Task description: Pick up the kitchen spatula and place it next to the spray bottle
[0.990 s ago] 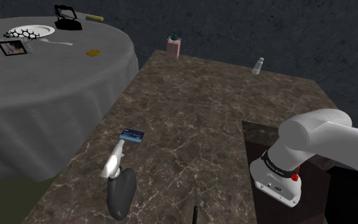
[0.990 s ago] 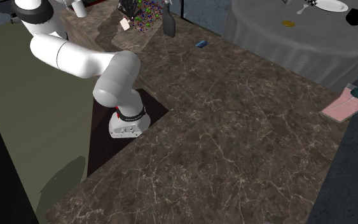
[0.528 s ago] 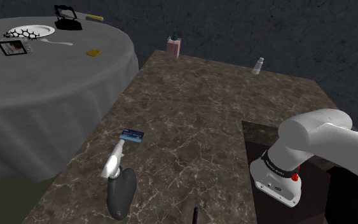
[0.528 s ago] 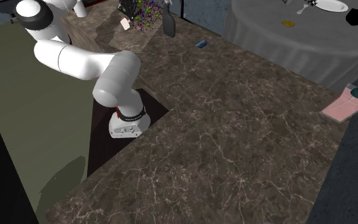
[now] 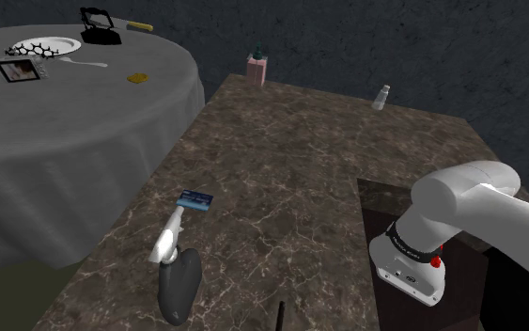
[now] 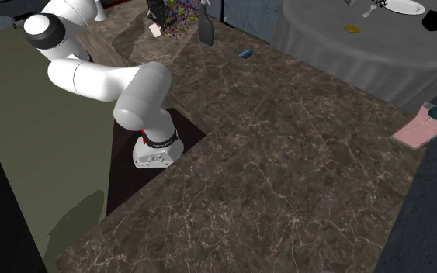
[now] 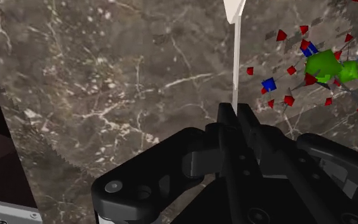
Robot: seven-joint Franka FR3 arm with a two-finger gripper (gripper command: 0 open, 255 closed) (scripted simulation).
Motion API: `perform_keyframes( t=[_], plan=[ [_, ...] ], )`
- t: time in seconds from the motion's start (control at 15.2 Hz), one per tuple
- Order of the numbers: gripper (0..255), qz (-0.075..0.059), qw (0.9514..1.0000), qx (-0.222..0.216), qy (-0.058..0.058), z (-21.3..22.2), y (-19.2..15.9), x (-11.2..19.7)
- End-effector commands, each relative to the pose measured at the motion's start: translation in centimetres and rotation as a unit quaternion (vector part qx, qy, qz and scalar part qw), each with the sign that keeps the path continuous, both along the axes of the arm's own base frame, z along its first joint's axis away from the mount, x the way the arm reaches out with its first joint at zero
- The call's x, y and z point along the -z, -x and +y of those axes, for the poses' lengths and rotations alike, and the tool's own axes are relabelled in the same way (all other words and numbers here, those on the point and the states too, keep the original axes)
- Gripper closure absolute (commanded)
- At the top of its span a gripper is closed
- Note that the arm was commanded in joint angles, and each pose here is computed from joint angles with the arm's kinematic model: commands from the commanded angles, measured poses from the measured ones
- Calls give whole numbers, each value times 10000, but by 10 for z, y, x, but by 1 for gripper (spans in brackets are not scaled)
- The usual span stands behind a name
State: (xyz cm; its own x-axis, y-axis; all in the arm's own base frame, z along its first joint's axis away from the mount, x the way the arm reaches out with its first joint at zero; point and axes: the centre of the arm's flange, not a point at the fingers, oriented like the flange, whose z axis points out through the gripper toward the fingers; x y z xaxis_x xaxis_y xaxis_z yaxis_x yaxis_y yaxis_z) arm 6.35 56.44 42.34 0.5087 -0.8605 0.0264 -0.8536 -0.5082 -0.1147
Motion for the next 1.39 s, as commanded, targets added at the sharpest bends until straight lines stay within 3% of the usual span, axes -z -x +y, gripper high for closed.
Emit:
perform_keyframes(
  t=[0.0, 0.13, 0.2, 0.33, 0.4, 0.53, 0.79, 1.32],
  plan=[
    [255, 386, 9981, -73, 467, 13, 5, 73],
    [255, 386, 9981, -73, 467, 13, 5, 73],
    [0, 391, 9981, -71, 463, 19, 6, 76],
    [0, 371, 9981, -72, 476, -4, 2, 73],
    [0, 381, 9981, -69, 469, -2, -10, 79],
    [0, 386, 9981, -73, 467, 13, 5, 73],
    [0, 386, 9981, -73, 467, 16, 7, 23],
    [0, 386, 9981, -73, 467, 16, 7, 23]
  ],
)
